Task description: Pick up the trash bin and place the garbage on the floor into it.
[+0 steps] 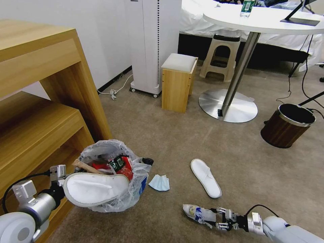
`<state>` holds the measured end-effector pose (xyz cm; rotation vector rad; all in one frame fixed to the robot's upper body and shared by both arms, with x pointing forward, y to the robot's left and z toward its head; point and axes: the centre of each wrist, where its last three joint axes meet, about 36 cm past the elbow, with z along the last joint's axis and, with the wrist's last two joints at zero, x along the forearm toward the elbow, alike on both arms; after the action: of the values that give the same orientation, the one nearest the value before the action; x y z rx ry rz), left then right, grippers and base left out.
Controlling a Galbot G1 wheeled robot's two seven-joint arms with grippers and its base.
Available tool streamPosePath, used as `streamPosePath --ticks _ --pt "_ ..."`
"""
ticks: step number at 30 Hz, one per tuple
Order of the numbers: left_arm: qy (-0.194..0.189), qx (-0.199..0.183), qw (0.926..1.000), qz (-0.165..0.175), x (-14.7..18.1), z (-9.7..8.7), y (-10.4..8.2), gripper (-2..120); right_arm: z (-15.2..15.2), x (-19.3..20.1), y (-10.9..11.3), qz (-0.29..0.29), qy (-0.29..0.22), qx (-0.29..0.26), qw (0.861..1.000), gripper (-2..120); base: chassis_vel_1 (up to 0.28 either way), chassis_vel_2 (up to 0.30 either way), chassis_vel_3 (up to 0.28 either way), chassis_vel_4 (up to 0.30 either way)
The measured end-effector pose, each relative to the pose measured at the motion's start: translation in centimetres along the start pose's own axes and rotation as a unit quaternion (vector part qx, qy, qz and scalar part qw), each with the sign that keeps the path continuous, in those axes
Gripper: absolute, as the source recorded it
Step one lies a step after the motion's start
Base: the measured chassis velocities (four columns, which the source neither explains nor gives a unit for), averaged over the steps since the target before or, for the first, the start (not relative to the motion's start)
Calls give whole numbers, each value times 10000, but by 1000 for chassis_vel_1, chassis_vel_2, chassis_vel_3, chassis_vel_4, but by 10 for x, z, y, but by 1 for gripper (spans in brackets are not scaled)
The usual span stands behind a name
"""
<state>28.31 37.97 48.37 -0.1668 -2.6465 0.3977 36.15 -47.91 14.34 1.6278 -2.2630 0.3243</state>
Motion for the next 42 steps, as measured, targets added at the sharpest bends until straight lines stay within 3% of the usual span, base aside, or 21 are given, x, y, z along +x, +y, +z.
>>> streamPosePath --ticks 10,24,42 --pt "-8 -18 10000 11 0 -1 1 0 -2 4 -2 35 6 34 10000 0 0 0 0 0" --pt "138 -51 9999 -51 -4 8 4 0 -13 12 4 195 -299 33 9994 0 0 0 0 0" --pt "455 -291 9985 -11 -2 20 -4 0 -91 15 -36 824 -1148 701 9875 0 0 0 0 0"
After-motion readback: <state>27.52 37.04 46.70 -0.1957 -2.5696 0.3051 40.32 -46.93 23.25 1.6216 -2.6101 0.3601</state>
